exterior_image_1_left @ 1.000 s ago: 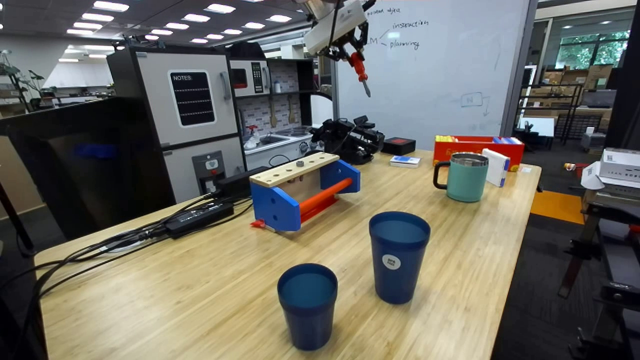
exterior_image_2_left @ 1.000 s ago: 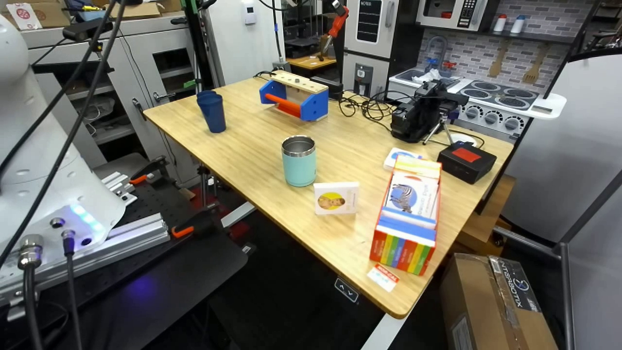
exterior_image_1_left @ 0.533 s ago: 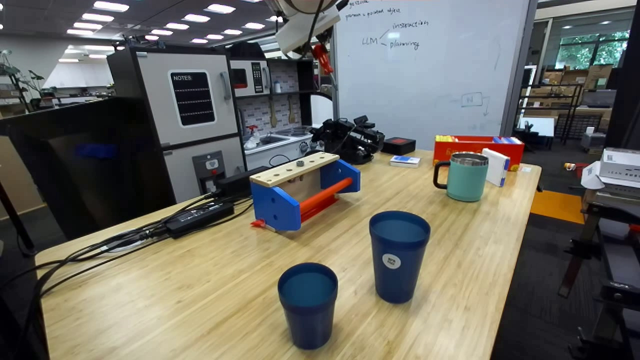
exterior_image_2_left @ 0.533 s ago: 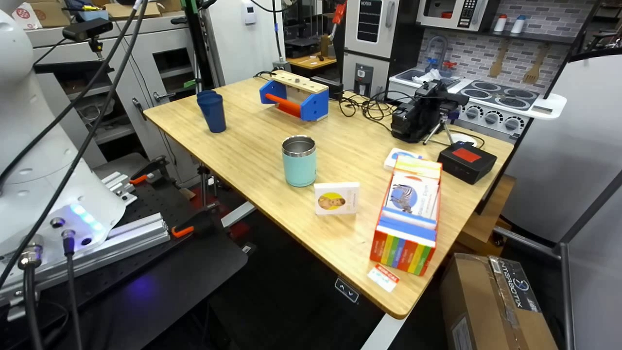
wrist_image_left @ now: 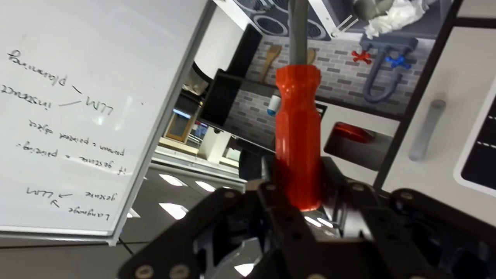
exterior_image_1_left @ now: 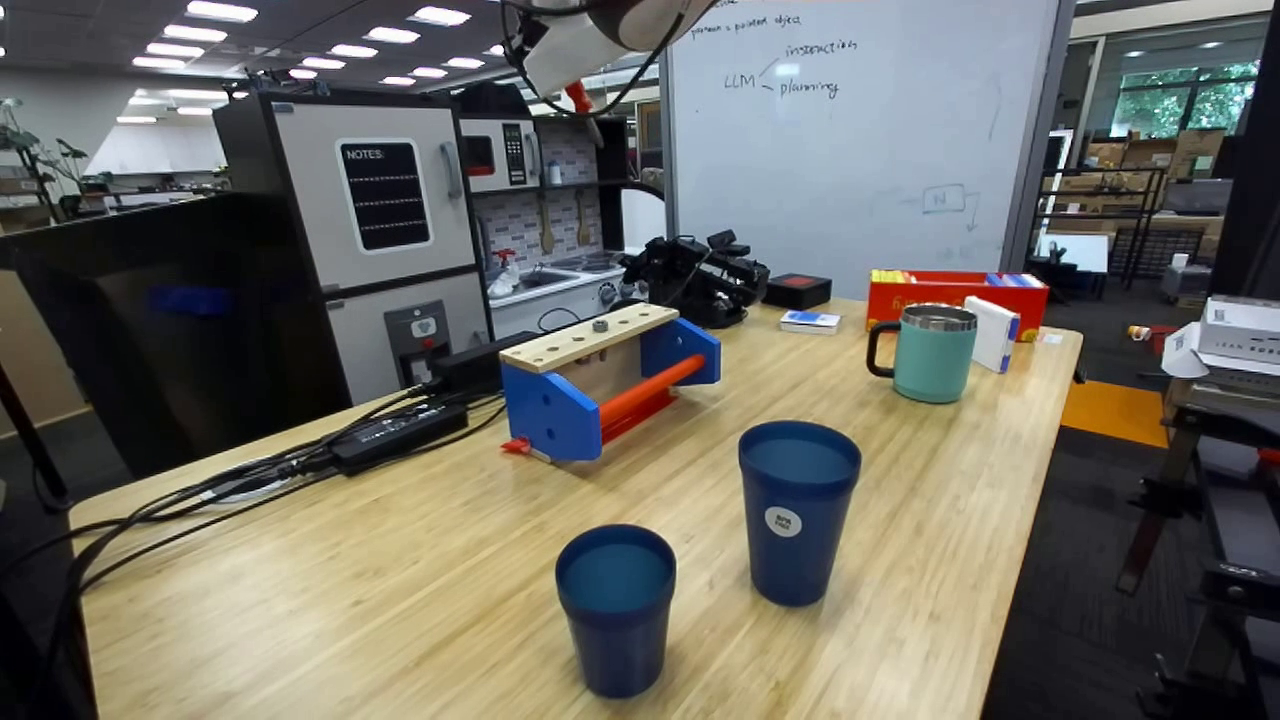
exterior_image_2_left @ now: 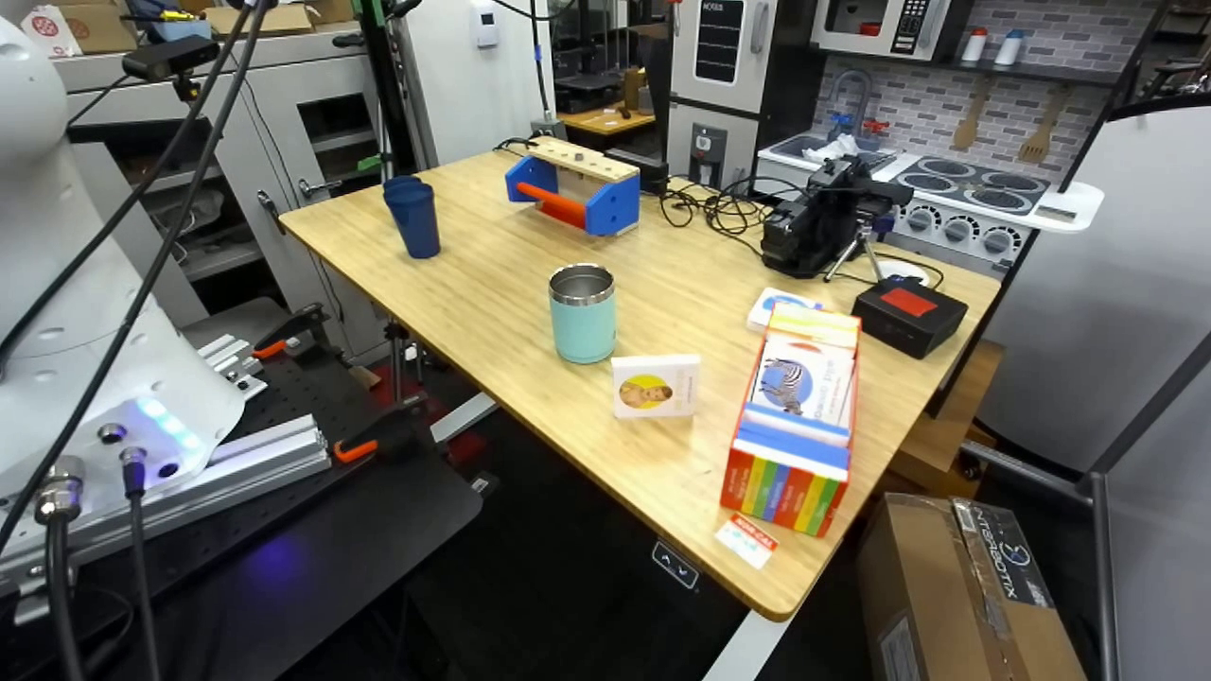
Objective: Put the screwdriver in the right most hole
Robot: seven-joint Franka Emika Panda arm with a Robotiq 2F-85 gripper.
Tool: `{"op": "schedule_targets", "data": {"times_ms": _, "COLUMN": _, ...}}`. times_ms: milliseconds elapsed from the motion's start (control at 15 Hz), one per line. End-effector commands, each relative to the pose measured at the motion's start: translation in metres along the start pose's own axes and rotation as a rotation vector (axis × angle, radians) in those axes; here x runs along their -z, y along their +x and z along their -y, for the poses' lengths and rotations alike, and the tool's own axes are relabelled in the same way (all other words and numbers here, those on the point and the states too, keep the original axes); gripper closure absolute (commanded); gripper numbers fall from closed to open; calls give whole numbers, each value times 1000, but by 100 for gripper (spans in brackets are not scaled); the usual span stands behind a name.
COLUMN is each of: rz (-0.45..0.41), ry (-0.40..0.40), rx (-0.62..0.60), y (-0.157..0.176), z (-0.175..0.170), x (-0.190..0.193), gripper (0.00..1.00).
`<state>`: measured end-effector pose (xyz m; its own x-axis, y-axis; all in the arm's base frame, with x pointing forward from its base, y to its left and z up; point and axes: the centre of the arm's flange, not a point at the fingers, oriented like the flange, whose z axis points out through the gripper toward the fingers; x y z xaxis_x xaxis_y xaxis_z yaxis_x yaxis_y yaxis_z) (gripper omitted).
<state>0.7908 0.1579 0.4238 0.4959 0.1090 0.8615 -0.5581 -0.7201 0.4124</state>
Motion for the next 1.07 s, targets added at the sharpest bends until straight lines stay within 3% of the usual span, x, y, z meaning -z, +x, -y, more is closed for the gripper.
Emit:
{"op": "schedule_targets", "data": {"times_ms": 0, "rz": -102, "ry": 100, "rx": -44, "y": -23, "z": -34, "x": 17, "gripper": 93}}
{"op": "schedule_targets", "data": {"times_ms": 467, "rz": -58, "ry": 185, "rx": -202, "y": -69, "z": -88, "x": 52, "gripper": 93}}
{"op": "schedule_targets", "data": {"times_ms": 1000, "rz": 62, "ry": 239, "rx": -212, "y": -133, "z": -147, "x": 118, "gripper": 93}}
